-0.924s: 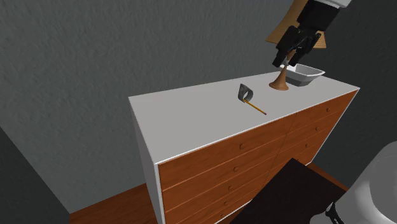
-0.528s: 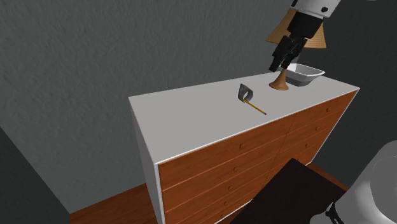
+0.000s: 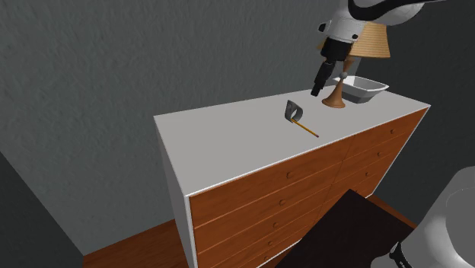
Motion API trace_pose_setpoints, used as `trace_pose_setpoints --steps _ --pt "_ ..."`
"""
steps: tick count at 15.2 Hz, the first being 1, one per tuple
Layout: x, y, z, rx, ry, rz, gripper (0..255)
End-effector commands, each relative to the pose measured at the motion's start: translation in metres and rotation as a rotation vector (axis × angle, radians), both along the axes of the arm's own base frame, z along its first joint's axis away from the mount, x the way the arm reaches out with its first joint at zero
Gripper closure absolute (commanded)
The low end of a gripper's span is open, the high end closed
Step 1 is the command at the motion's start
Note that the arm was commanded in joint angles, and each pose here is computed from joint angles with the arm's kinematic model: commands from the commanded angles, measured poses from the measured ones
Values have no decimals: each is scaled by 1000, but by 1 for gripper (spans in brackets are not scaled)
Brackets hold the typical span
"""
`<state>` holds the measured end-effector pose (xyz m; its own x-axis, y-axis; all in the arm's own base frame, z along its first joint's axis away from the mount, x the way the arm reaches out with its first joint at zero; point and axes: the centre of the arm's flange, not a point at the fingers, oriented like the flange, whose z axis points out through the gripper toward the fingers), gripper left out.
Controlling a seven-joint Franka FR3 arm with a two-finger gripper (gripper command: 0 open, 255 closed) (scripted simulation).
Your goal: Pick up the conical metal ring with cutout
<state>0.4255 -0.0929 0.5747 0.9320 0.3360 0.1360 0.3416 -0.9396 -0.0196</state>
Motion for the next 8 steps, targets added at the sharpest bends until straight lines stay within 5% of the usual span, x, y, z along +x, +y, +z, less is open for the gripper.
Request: trace_pose_setpoints --steps 1,8 --pt "23 -11 -11 -18 16 81 0" --pt "104 -37 -60 -74 69 340 0"
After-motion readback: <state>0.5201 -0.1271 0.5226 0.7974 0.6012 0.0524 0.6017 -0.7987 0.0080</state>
